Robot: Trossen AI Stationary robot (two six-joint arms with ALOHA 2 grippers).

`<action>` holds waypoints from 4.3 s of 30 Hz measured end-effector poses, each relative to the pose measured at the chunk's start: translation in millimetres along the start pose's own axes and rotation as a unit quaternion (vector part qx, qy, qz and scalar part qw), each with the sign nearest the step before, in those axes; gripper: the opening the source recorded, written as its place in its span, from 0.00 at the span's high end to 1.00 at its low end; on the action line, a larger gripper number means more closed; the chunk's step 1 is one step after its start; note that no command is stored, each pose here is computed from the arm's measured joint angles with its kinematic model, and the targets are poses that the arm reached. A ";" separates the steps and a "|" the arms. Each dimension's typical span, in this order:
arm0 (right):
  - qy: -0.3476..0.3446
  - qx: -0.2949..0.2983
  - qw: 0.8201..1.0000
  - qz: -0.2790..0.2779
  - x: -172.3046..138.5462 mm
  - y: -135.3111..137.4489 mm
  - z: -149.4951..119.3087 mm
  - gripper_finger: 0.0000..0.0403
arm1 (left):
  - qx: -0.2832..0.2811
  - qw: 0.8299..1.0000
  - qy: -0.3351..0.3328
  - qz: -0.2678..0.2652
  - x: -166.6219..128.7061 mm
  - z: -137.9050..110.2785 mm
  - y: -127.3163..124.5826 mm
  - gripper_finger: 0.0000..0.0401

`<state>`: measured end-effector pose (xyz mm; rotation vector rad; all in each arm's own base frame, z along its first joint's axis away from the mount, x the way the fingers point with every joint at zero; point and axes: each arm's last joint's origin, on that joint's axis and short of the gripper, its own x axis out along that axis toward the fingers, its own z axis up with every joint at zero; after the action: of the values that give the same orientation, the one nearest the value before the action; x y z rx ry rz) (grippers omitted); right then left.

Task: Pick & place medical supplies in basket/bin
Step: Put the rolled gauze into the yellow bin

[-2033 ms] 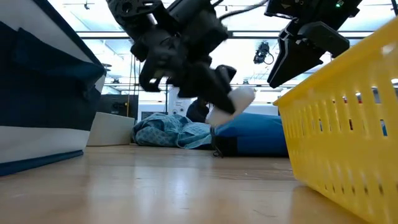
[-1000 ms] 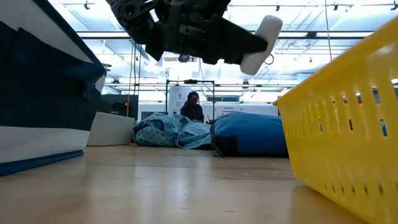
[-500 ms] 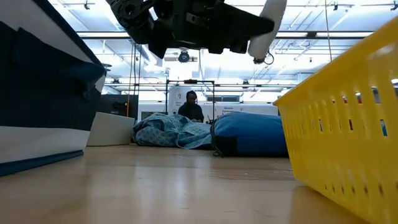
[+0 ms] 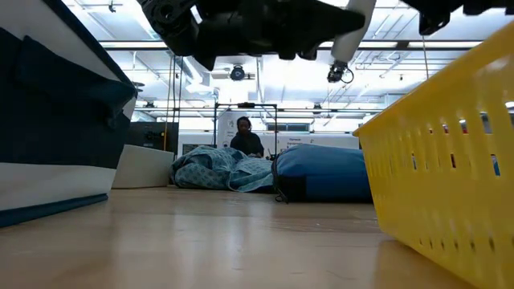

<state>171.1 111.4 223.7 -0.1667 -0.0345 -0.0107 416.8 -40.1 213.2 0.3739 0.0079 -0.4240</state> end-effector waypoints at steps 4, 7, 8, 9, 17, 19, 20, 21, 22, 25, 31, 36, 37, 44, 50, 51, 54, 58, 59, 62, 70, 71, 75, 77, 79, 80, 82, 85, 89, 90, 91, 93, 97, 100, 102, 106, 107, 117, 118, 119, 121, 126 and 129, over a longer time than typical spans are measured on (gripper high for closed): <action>0.012 -0.008 1.000 -0.018 2.9 -5.3 -5.6 0.61 | -0.010 0.999 -0.003 0.044 -0.9 1.8 5.5 0.89; 0.014 -0.008 0.999 -0.030 5.1 -8.9 -6.3 0.61 | -0.013 0.998 0.000 0.056 -1.7 1.0 8.0 0.89; 0.015 -0.010 0.999 -0.033 5.8 -10.2 -6.5 0.61 | -0.013 0.998 0.002 0.060 -1.7 0.9 8.2 0.89; 0.015 -0.010 0.999 -0.037 6.5 -11.4 -6.7 0.61 | -0.013 0.998 0.003 0.062 -1.7 0.9 8.4 0.89; 0.031 -0.019 0.998 -0.058 11.3 -19.8 -11.1 0.57 | -0.011 0.998 0.004 0.069 -1.7 1.1 8.8 0.89; 0.031 -0.019 0.998 -0.057 11.8 -20.5 -11.2 0.53 | -0.010 0.997 0.003 0.070 -1.7 1.2 8.8 0.89; 0.030 -0.020 0.998 -0.052 12.1 -20.7 -11.3 0.51 | -0.010 0.997 0.004 0.072 -1.7 1.2 8.8 0.89; 0.030 -0.020 0.998 -0.048 12.4 -20.8 -11.3 0.49 | -0.008 0.997 0.005 0.075 -1.9 1.0 9.4 0.89; 0.029 -0.019 0.998 -0.045 12.6 -20.9 -11.3 0.47 | -0.005 0.997 0.006 0.076 -2.2 0.7 10.2 0.89; 0.028 -0.017 0.999 -0.041 13.2 -21.8 -11.5 0.43 | -0.005 0.997 0.004 0.079 -3.0 0.4 12.3 0.89; 0.025 -0.018 0.999 -0.013 13.4 -20.0 -11.7 0.40 | -0.005 0.995 -0.003 0.096 -5.4 0.2 19.0 0.89; 0.026 -0.018 0.999 -0.011 13.5 -20.0 -11.9 0.40 | -0.013 0.995 -0.005 0.101 -9.0 -2.6 27.5 0.89; 0.025 -0.018 1.000 -0.009 13.4 -19.8 -11.7 0.40 | -0.017 0.995 -0.006 0.099 -9.4 -2.9 28.3 0.89; 0.028 -0.018 0.999 -0.031 16.3 -26.1 -12.6 0.40 | -0.023 0.995 -0.009 0.093 -9.0 -2.6 27.2 0.89; 0.028 -0.018 0.998 -0.044 20.3 -34.6 -13.7 0.40 | -0.025 0.996 -0.006 0.091 -8.8 -3.1 26.7 0.89; 0.026 -0.017 0.998 -0.047 20.9 -36.0 -13.6 0.40 | -0.025 0.996 -0.007 0.089 -8.6 -3.1 26.3 0.89; 0.024 -0.015 0.998 -0.053 22.5 -39.9 -13.6 0.40 | -0.025 0.996 -0.008 0.088 -8.6 -2.8 26.3 0.89; 0.025 -0.015 0.998 -0.062 23.9 -43.6 -14.2 0.41 | -0.024 0.996 -0.009 0.088 -8.5 -2.5 25.9 0.89; 0.025 -0.015 0.998 -0.059 24.1 -43.8 -14.2 0.42 | -0.024 0.996 -0.009 0.087 -8.4 -2.5 25.8 0.89; 0.019 -0.014 0.999 -0.049 24.4 -43.8 -13.4 0.46 | -0.024 0.996 -0.010 0.087 -8.3 -2.2 25.6 0.89; 0.017 -0.022 0.998 -0.049 24.4 -43.9 -12.9 0.59 | -0.023 0.996 -0.011 0.088 -8.4 -2.0 25.8 0.89; 0.016 -0.023 0.998 -0.049 24.4 -43.9 -12.8 0.59 | -0.023 0.996 -0.011 0.088 -8.4 -1.9 25.8 0.89; 0.015 -0.022 0.998 -0.053 25.2 -46.2 -12.7 0.62 | -0.023 0.996 -0.013 0.089 -8.4 -1.7 25.9 0.89; 0.015 -0.022 0.998 -0.052 25.7 -47.3 -12.9 0.66 | -0.023 0.996 -0.012 0.089 -8.5 -1.7 26.1 0.89; 0.014 -0.022 0.998 -0.049 26.2 -48.4 -13.0 0.73 | -0.023 0.996 -0.012 0.089 -8.5 -1.8 26.2 0.89; 0.013 -0.019 0.998 -0.050 26.5 -49.1 -13.1 0.78 | -0.023 0.996 -0.012 0.089 -8.5 -1.8 26.2 0.89; 0.013 -0.016 0.999 -0.049 26.9 -50.1 -13.3 0.88 | -0.023 0.996 -0.013 0.087 -8.5 -1.8 26.1 0.89; 0.012 -0.015 0.999 -0.043 27.0 -50.0 -13.2 0.96 | -0.023 0.996 -0.014 0.083 -8.5 -1.6 25.9 0.89; 0.010 -0.011 0.999 -0.038 26.8 -49.3 -13.0 0.96 | -0.023 0.997 -0.018 0.071 -8.6 -1.7 25.7 0.89; 0.010 -0.012 0.999 -0.037 26.9 -49.2 -13.1 0.96 | -0.024 0.997 -0.020 0.065 -8.9 -2.0 26.1 0.89; 0.010 -0.012 0.999 -0.037 26.9 -49.2 -13.1 0.96 | -0.027 0.998 -0.021 0.060 -9.1 -2.2 26.3 0.89; 0.010 -0.011 0.999 -0.037 26.9 -49.2 -13.1 0.96 | -0.032 0.998 -0.022 0.057 -9.4 -2.6 26.8 0.89; 0.010 -0.010 0.999 -0.042 26.9 -49.6 -12.9 0.96 | -0.051 0.997 -0.024 0.059 -10.1 -2.9 28.5 0.72; 0.009 -0.008 0.999 -0.051 26.9 -50.4 -12.6 0.96 | -0.083 0.993 -0.028 0.074 -12.1 -3.7 33.4 0.57; 0.010 -0.008 0.999 -0.053 26.9 -50.6 -12.6 0.96 | -0.107 0.990 -0.031 0.092 -13.8 -4.6 37.9 0.49; 0.009 -0.009 0.999 -0.052 27.0 -50.6 -12.5 0.96 | -0.130 0.984 -0.043 0.116 -16.8 -4.3 44.9 0.42; 0.009 -0.009 0.999 -0.052 26.9 -50.7 -12.4 0.96 | -0.129 0.983 -0.045 0.120 -17.1 -4.1 45.6 0.41; 0.017 -0.011 0.999 -0.042 27.0 -49.5 -13.9 0.96 | -0.088 0.985 -0.078 0.129 -25.0 -6.5 40.1 0.45; 0.022 -0.011 0.999 -0.040 27.0 -49.2 -14.8 0.96 | -0.086 0.984 -0.088 0.133 -30.5 -7.2 38.1 0.46; 0.026 -0.010 0.999 -0.038 27.0 -49.0 -15.8 0.96 | -0.083 0.981 -0.103 0.143 -36.5 -6.9 37.4 0.46; 0.036 -0.007 0.999 -0.034 26.8 -48.4 -18.0 0.96 | -0.078 0.971 -0.142 0.175 -53.4 -4.1 35.3 0.46; 0.035 -0.008 0.999 -0.037 25.6 -45.6 -17.3 0.96 | -0.082 0.954 -0.150 0.246 -89.4 -13.3 20.3 0.46; 0.035 -0.009 0.999 -0.037 25.5 -45.4 -17.2 0.96 | -0.085 0.949 -0.138 0.271 -106.7 -13.0 12.4 0.46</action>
<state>196.6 63.6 215.1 -0.1823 0.0299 -0.0916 325.3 17.7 214.5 0.1330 -0.3233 0.0735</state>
